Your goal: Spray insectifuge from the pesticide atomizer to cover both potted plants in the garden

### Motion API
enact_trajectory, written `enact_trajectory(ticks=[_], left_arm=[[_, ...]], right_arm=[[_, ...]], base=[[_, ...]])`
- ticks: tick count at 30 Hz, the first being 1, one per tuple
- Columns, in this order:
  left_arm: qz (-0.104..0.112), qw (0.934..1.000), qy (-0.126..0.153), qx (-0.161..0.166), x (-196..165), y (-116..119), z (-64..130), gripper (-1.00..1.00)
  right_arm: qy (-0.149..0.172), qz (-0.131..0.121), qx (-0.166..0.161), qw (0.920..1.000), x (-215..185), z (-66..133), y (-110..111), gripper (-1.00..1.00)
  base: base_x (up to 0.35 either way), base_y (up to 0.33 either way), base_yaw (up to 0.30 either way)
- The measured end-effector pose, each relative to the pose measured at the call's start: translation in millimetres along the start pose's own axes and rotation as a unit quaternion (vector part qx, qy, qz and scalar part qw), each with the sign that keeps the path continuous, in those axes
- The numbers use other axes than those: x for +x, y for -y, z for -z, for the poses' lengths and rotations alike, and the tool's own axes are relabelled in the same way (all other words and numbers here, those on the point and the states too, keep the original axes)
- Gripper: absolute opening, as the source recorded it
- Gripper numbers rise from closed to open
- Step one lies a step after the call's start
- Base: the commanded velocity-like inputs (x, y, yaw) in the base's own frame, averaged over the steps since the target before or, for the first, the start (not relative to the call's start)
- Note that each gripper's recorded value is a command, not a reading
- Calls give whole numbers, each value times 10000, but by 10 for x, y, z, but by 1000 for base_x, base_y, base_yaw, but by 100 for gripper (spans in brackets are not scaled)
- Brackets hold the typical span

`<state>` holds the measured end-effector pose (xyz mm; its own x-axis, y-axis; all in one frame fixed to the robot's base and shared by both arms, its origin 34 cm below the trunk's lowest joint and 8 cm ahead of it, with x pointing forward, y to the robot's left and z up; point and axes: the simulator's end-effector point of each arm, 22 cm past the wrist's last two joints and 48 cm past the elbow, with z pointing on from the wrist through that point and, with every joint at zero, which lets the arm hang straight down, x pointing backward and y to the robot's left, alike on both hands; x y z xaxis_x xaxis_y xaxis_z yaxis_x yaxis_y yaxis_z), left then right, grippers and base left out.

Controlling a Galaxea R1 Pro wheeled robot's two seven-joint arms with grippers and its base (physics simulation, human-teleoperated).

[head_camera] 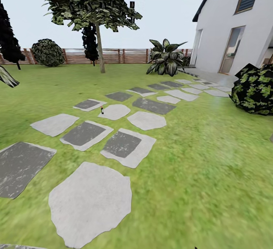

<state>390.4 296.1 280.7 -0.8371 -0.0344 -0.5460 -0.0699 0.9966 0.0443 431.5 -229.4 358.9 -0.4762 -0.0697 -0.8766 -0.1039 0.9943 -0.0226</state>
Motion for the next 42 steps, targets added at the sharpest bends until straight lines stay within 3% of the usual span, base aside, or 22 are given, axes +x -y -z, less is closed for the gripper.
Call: enact_trajectory(ticks=[42], left_arm=[[-2, 10000, 0, -8, 0, -13, 0, 100]], right_arm=[[2, -7, -6, 10000, 0, 1, -17, 100]], base=[[341, 0, 21]])
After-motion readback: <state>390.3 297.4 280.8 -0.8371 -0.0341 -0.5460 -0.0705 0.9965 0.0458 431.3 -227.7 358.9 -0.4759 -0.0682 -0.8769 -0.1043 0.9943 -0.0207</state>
